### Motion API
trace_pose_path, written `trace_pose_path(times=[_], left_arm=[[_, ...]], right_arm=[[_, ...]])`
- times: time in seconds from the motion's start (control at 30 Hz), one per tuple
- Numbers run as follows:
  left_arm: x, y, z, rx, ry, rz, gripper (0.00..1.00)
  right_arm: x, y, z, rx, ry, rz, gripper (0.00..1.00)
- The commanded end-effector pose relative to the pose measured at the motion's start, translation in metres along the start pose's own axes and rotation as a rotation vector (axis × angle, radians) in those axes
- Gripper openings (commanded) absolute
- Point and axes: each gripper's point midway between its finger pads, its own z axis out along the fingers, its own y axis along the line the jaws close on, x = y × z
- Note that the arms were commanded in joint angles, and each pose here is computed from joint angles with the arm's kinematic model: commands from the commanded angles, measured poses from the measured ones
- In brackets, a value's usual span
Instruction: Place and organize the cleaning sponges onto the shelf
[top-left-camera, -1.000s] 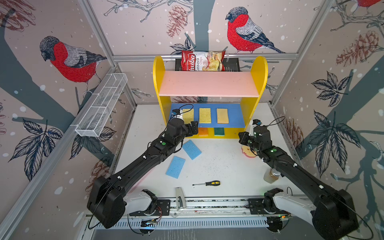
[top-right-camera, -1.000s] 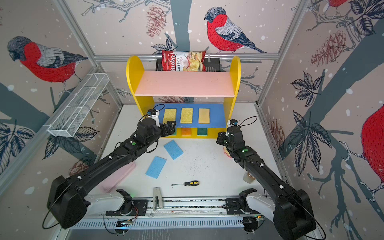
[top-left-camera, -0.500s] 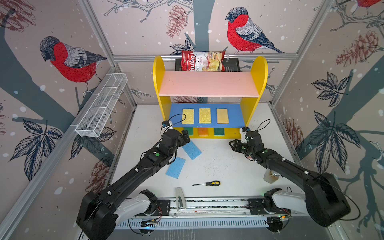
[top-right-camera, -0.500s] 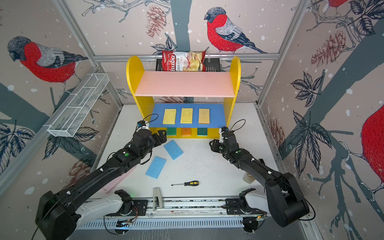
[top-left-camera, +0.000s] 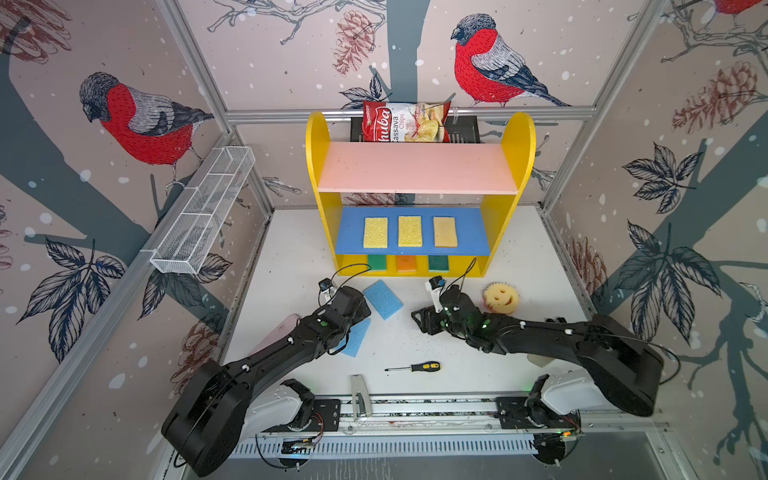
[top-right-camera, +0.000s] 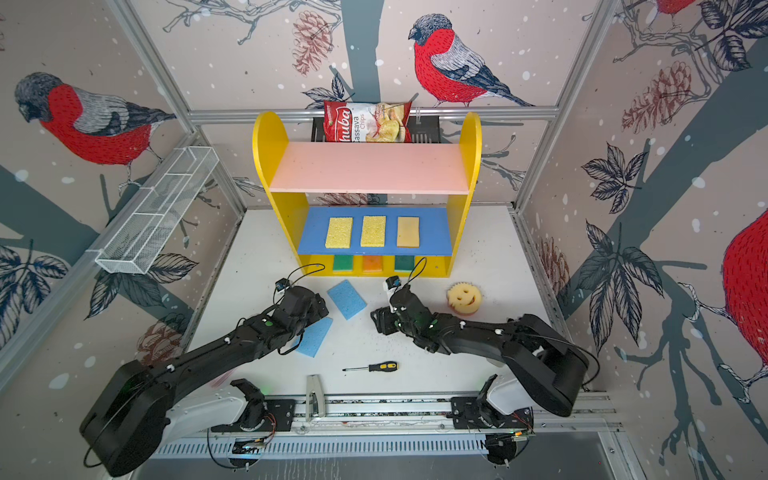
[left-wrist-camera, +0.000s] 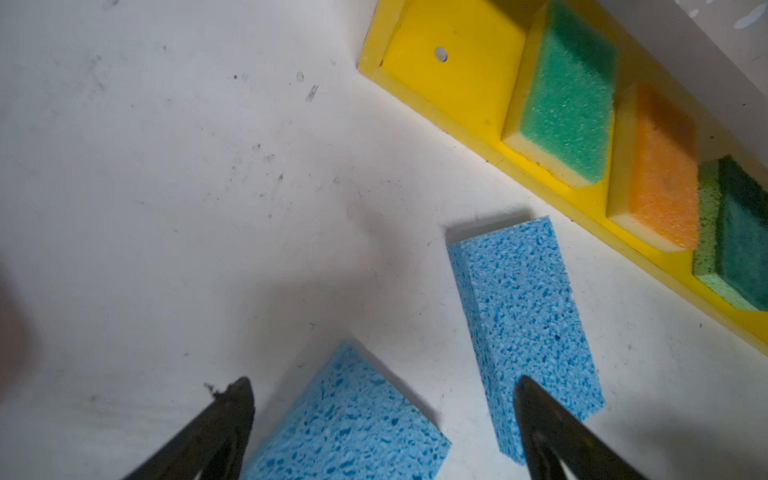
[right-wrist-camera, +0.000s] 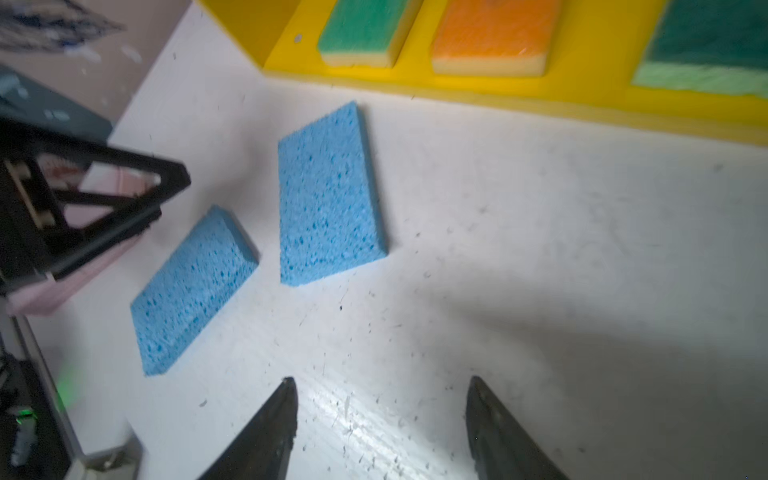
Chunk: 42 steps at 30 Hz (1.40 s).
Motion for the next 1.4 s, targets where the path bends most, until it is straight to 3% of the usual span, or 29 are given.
trace_pose_path(times=[0.0,0.3,0.47,0.6,0.73,0.93,1.2,1.37], left_arm=[[0.003,0.000,0.006,-0.002,0.011,-0.066,0.96],[0.018,-0.001,0.028,-0.023,0.064,-0.032,0.96],[0.020,-0.002,0.033,-0.037,0.075,0.015,0.96],[0.015,0.003,0.028,-0.048,0.049,0.031,0.96],[0.012,0.012,0.018,-0.059,0.026,0.028,0.97],[0.022,0.041,0.001,-0.074,0.017,-0.041,0.97],[0.046,0.048,-0.008,0.105,0.033,-0.079,0.97],[0.061,0.061,-0.004,0.127,0.047,-0.117,0.96]], right_arm=[[-0.005,0.019,0.014,-0.015,-0.023,-0.081,0.66],[-0.007,0.017,0.021,0.030,-0.017,-0.090,0.73],[-0.015,0.006,0.027,0.058,-0.010,-0.019,0.74],[-0.022,0.017,0.030,0.023,-0.024,0.003,0.74],[-0.018,0.032,0.035,0.010,0.001,-0.052,0.74],[-0.014,0.047,0.047,-0.012,0.028,-0.069,0.74],[-0.004,0.055,0.068,-0.039,0.098,-0.073,0.74],[-0.007,0.056,0.069,-0.043,0.097,-0.073,0.74]])
